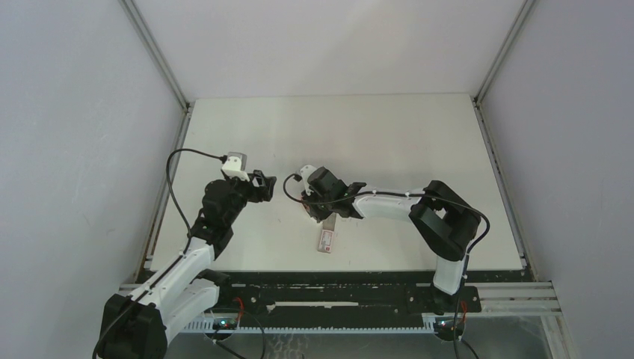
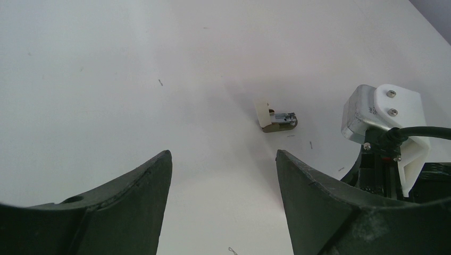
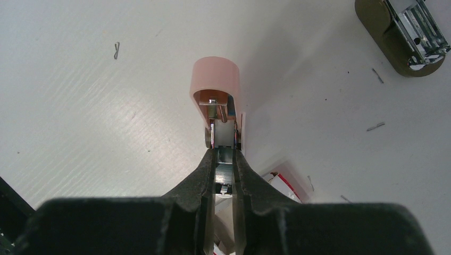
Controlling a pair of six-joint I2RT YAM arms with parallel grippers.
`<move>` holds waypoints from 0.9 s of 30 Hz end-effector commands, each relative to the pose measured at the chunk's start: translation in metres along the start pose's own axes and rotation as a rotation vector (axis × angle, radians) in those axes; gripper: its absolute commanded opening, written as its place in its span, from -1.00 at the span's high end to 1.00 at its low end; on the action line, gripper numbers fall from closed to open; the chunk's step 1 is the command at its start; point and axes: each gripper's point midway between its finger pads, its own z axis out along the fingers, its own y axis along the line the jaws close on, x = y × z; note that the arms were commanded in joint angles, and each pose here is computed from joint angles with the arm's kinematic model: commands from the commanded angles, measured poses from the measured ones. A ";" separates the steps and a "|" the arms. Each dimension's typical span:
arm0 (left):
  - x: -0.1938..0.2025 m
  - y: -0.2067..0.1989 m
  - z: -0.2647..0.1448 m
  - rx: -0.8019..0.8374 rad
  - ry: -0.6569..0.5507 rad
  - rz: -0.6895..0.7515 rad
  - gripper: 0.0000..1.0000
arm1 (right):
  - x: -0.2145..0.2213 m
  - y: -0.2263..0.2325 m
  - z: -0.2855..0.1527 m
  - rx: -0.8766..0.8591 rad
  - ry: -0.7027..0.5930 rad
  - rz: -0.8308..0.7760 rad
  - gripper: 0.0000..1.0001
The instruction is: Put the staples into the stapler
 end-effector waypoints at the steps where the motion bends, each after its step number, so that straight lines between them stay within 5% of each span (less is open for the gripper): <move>1: -0.003 0.003 -0.001 -0.011 -0.029 -0.012 -0.52 | -0.015 -0.006 0.004 0.021 -0.035 -0.016 0.89; 27: 0.002 -0.018 0.000 0.100 -0.014 -0.062 -0.51 | 0.002 -0.002 -0.011 0.019 -0.020 0.034 0.90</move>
